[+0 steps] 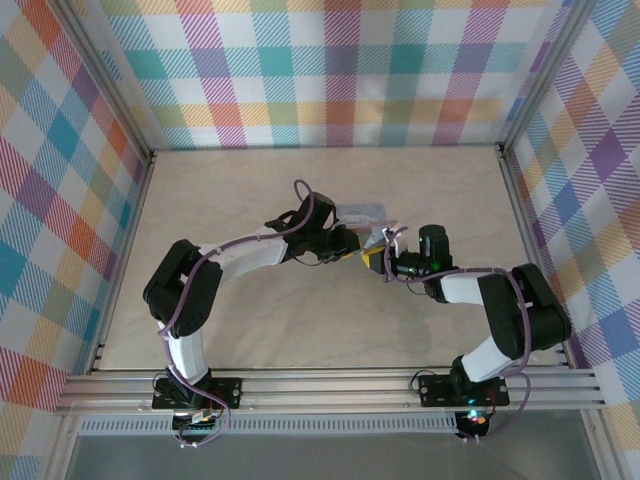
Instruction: Unlock the padlock with the key
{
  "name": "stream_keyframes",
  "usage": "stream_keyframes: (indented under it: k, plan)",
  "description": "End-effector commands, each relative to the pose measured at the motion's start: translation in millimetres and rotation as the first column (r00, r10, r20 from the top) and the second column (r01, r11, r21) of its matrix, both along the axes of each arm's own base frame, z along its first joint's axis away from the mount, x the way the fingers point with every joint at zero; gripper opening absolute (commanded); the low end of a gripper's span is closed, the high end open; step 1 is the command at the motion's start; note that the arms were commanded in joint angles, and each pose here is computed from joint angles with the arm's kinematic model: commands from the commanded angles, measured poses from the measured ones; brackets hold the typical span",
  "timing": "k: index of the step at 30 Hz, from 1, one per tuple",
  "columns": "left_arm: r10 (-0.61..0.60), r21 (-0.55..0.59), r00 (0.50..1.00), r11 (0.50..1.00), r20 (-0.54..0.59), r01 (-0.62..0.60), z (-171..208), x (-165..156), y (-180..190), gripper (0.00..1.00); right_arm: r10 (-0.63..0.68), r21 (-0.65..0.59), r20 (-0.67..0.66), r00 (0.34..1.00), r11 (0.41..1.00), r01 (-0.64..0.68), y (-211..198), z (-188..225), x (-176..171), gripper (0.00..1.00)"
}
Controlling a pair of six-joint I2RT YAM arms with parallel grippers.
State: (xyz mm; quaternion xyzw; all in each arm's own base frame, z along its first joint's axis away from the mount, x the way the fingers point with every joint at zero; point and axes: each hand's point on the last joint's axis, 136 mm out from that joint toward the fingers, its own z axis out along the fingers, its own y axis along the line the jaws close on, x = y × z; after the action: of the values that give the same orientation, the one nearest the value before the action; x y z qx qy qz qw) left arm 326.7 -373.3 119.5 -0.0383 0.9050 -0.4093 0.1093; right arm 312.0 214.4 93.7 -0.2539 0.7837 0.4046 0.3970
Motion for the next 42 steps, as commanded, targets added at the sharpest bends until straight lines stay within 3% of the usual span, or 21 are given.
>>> stream_keyframes:
  k: [1, 28, 39, 42]
  plan:
    - [-0.108, -0.075, 0.994, 0.991, -0.02, 0.107, 17.6, -21.1, -19.5, 0.05, -0.067, 0.036, 0.104, 0.992, 0.997, 0.064, -5.0, 29.2, 31.6, 0.02]
    - [-0.118, -0.044, 0.991, 0.992, -0.062, 0.115, -7.5, -23.8, -21.4, 0.04, -0.08, 0.128, 0.198, 0.977, 0.99, 0.055, 12.1, 82.9, 52.3, 0.01]
    - [-0.091, -0.031, 0.993, 0.996, -0.077, 0.088, -26.6, -18.5, -22.0, 0.04, -0.116, 0.084, 0.073, 0.991, 0.99, 0.109, 3.9, 37.3, 42.3, 0.01]
    - [-0.078, -0.032, 0.994, 0.997, -0.076, 0.076, -28.3, -14.2, -20.9, 0.09, -0.133, 0.074, 0.013, 0.991, 0.989, 0.131, 0.7, 23.0, 35.8, 0.01]
